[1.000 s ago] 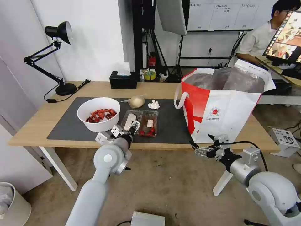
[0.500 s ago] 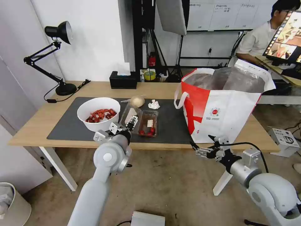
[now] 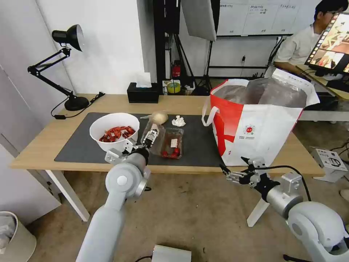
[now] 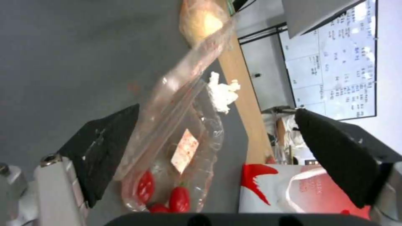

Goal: Pick up the trash from the table and place it into the takeout bag.

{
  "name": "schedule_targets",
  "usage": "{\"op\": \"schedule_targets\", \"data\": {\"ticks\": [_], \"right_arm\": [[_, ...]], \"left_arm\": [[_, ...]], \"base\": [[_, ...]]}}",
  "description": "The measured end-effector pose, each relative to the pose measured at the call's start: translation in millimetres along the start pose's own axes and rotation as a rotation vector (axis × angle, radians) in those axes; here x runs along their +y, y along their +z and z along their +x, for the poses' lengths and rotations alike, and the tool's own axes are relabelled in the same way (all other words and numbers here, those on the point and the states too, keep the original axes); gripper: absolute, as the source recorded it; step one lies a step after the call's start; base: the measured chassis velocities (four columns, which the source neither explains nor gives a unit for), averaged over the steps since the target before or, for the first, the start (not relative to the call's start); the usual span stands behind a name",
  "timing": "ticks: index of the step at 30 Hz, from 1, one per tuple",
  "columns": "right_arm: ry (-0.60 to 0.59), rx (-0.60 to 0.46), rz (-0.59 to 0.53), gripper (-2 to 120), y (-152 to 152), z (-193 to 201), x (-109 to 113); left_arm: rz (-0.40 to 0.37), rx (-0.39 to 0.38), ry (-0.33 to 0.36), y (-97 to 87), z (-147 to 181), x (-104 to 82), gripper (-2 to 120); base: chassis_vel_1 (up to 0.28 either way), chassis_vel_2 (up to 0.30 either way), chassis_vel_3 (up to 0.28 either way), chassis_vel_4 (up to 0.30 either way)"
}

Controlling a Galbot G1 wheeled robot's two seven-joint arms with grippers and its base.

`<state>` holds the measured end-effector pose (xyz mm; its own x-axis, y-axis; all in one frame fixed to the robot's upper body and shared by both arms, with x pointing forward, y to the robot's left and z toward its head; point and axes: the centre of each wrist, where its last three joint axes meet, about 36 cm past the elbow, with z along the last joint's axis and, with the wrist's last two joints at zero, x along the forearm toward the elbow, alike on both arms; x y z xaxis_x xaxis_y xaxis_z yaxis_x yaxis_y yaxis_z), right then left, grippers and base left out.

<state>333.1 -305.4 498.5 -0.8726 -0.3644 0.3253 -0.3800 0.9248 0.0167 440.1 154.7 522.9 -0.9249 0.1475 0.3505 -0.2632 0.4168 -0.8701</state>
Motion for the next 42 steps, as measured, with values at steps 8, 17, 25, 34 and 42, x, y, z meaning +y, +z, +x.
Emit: {"op": "schedule_targets", "data": {"ticks": [8, 17, 25, 34, 42], "right_arm": [[0.0, 0.0, -0.001, 100, 0.3, -0.1, 0.0], [0.003, 0.001, 0.003, 100, -0.1, -0.3, -1.3], [0.013, 0.001, 0.005, 100, -0.7, 1.6, -4.3], [0.02, -0.002, 0.001, 100, -0.4, 6.3, -4.5], [0.021, -0.002, 0.002, 100, -0.3, 10.5, -3.5]], "left_arm": [[0.009, 0.006, 0.025, 0.9, 0.3, -3.9, 100], [0.003, 0.022, 0.051, 6.3, -1.3, -10.8, 100], [-0.023, 0.051, 0.067, 19.6, -1.8, -17.7, 100], [-0.174, 0.064, 0.062, 39.1, -3.8, -16.7, 100], [-0.338, -0.01, 0.11, 36.4, 0.4, -12.5, 100]], "base": [[0.0, 0.0, 0.0, 0.0], [0.0, 0.0, 0.0, 0.0], [0.0, 0.0, 0.0, 0.0], [0.0, 0.0, 0.0, 0.0], [0.0, 0.0, 0.0, 0.0]]}}
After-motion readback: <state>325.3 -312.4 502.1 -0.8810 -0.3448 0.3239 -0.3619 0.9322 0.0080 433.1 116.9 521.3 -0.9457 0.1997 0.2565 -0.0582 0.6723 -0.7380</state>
